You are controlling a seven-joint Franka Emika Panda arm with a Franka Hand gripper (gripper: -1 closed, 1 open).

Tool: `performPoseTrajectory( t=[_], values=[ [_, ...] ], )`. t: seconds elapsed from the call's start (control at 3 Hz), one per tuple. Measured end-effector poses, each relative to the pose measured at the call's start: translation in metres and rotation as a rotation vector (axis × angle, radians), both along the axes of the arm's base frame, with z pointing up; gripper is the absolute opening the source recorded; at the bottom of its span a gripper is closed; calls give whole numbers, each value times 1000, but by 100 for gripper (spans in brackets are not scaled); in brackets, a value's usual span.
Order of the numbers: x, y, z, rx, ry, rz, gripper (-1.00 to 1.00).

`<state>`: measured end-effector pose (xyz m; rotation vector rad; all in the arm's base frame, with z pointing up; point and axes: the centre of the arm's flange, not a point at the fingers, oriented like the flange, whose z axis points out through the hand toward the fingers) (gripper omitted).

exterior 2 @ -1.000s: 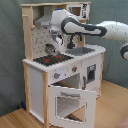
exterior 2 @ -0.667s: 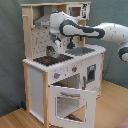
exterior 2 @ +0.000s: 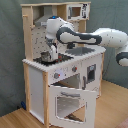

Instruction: Play with the kitchen

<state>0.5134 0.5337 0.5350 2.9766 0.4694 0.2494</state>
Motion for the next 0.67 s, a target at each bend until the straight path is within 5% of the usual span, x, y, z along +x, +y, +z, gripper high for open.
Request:
performPoseTrajectory(
  t=[0.33, 0.67],
  values=[
    [0, 0, 0, 0, 0, 1, 100],
    [5, 3, -5, 7, -20, 33, 100]
  ],
)
